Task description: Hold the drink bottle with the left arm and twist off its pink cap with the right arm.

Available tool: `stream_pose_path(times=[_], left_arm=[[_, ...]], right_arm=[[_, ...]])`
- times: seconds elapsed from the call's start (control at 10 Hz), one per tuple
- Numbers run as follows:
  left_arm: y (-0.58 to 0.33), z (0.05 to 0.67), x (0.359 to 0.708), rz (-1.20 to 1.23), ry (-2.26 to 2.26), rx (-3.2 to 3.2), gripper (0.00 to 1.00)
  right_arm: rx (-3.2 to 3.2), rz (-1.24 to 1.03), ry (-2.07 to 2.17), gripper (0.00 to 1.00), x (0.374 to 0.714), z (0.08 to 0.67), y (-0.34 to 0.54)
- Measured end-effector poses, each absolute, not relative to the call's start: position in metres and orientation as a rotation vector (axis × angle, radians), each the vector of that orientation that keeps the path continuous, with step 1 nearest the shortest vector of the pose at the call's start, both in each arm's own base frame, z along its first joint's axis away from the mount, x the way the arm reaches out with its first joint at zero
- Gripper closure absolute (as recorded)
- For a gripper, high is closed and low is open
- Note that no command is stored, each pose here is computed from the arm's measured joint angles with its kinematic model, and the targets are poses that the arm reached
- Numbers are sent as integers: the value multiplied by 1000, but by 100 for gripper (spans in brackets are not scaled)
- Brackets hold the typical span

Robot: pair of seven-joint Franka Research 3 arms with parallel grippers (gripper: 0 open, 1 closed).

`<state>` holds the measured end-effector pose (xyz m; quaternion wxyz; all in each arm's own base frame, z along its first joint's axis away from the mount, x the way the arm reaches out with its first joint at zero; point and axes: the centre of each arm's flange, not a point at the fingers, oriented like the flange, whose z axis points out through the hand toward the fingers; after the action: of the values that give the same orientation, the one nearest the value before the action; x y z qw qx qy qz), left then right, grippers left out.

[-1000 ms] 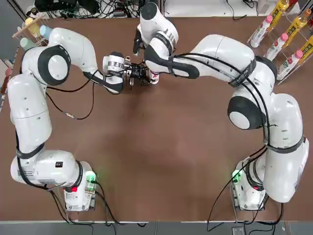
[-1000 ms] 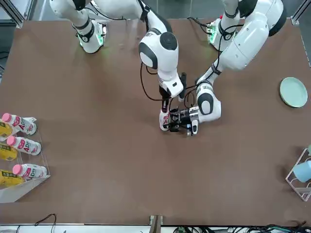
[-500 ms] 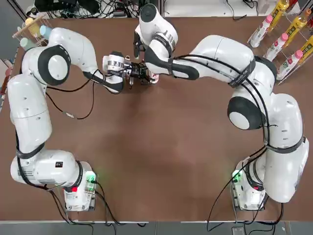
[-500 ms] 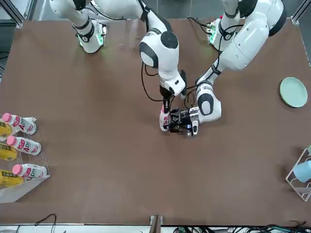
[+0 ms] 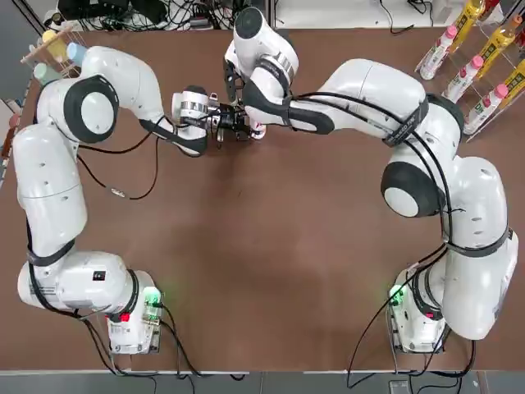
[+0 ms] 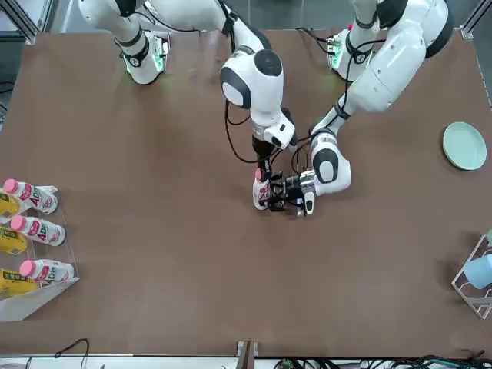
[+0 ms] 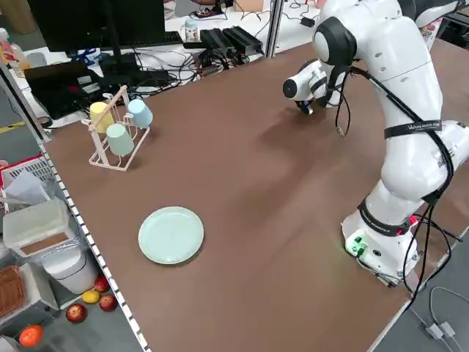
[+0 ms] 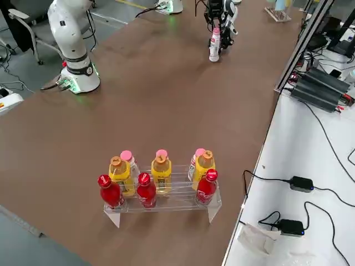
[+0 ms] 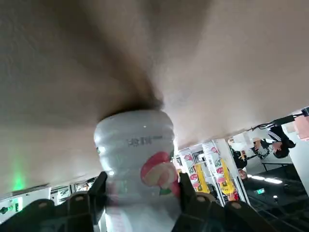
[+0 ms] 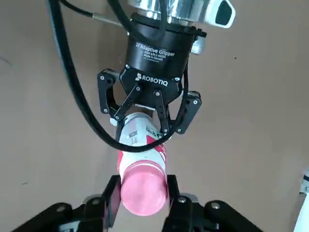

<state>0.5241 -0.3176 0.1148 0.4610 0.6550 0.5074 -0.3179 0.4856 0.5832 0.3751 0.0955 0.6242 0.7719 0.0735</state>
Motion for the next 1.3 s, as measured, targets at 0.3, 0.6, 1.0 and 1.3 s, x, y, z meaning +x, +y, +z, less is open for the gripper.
stream_pose_path(times=[0.3,0.6,1.0,1.3], left_arm=[[-318,115,524,-782,1249,1611,38],[-318,115,525,-781,1249,1609,38],[-318,115,527,-779,1248,1606,38],[-319,115,529,-780,1252,1601,38]], right_arm=[[1818,214,2311,57,486,375,583],[1730,206,2370,57,486,375,583],[1636,198,2428,57,488,376,582],[1523,185,2493,57,492,376,579]])
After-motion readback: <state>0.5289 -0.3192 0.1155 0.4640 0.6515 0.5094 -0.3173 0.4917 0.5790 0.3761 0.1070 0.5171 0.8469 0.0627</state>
